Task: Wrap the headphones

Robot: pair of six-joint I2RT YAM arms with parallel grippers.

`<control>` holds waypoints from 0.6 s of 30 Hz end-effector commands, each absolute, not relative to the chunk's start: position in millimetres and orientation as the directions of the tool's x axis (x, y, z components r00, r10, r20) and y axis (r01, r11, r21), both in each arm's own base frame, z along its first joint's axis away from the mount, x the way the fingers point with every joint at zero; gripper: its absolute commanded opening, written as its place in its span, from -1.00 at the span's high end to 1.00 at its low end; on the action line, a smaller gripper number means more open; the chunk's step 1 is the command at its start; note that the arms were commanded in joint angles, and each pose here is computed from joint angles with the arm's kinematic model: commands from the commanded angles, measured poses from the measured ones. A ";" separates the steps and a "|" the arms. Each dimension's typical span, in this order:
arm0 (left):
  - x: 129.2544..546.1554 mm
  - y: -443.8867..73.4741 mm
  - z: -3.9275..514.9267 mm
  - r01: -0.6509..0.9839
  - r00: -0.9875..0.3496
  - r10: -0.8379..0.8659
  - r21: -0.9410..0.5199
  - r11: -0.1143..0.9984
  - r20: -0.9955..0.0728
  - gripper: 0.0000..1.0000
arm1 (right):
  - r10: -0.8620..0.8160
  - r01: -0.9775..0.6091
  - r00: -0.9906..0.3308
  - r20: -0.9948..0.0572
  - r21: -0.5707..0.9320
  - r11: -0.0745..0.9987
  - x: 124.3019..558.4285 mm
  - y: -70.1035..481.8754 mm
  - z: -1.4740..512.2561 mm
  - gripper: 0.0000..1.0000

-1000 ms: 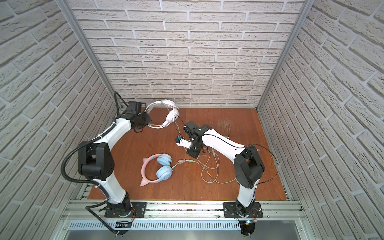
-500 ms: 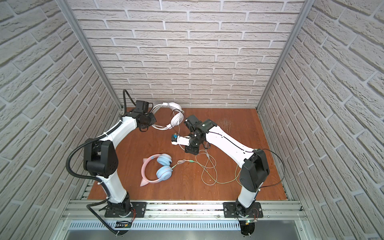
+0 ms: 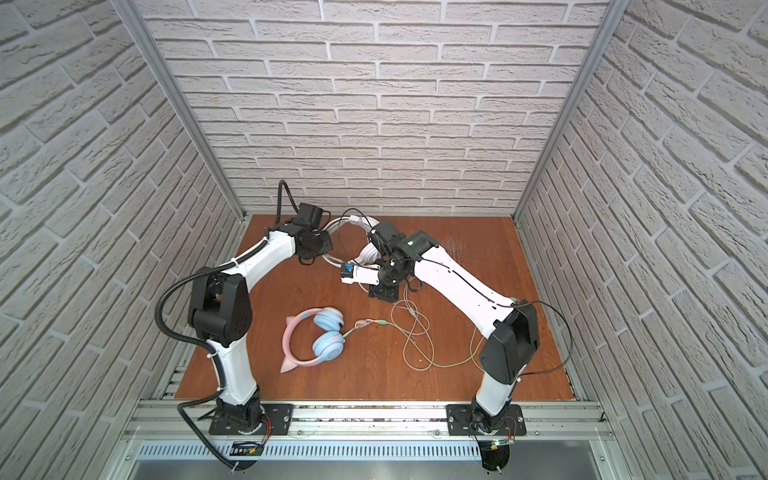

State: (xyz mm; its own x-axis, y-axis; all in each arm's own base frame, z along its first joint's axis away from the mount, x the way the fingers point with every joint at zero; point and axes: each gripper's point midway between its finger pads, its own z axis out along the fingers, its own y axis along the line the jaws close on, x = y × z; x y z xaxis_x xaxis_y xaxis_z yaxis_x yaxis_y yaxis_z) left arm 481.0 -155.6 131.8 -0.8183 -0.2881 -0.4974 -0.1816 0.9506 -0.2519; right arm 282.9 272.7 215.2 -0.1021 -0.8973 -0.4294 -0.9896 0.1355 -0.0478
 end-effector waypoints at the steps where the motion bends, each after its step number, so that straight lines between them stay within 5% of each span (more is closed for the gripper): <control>1: 491.9 -172.2 150.2 -0.127 -0.799 -0.253 -0.258 0.958 -0.546 1.00 | -0.909 -0.984 -0.128 -0.397 -0.060 0.165 291.4 264.2 229.8 0.89; 13: 482.6 -206.3 142.8 -0.027 -0.835 -0.128 -0.194 0.981 -0.535 1.00 | -0.898 -0.972 -0.168 -0.406 -0.085 0.221 316.4 260.4 250.2 0.89; 18: 481.3 -211.1 139.1 0.003 -0.838 -0.099 -0.185 0.983 -0.536 1.00 | -0.847 -0.971 -0.233 -0.478 0.070 0.228 305.4 264.1 262.4 0.89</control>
State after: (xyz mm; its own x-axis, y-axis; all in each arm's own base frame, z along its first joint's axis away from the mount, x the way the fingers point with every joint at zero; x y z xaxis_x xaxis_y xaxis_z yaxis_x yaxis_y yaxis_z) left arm 469.8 -201.7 119.8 -0.8690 -0.0990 -0.4847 -0.0268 0.9877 -0.1537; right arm 319.1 258.9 247.3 -0.1946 -0.8866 -0.4196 -0.9718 0.2324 -0.0404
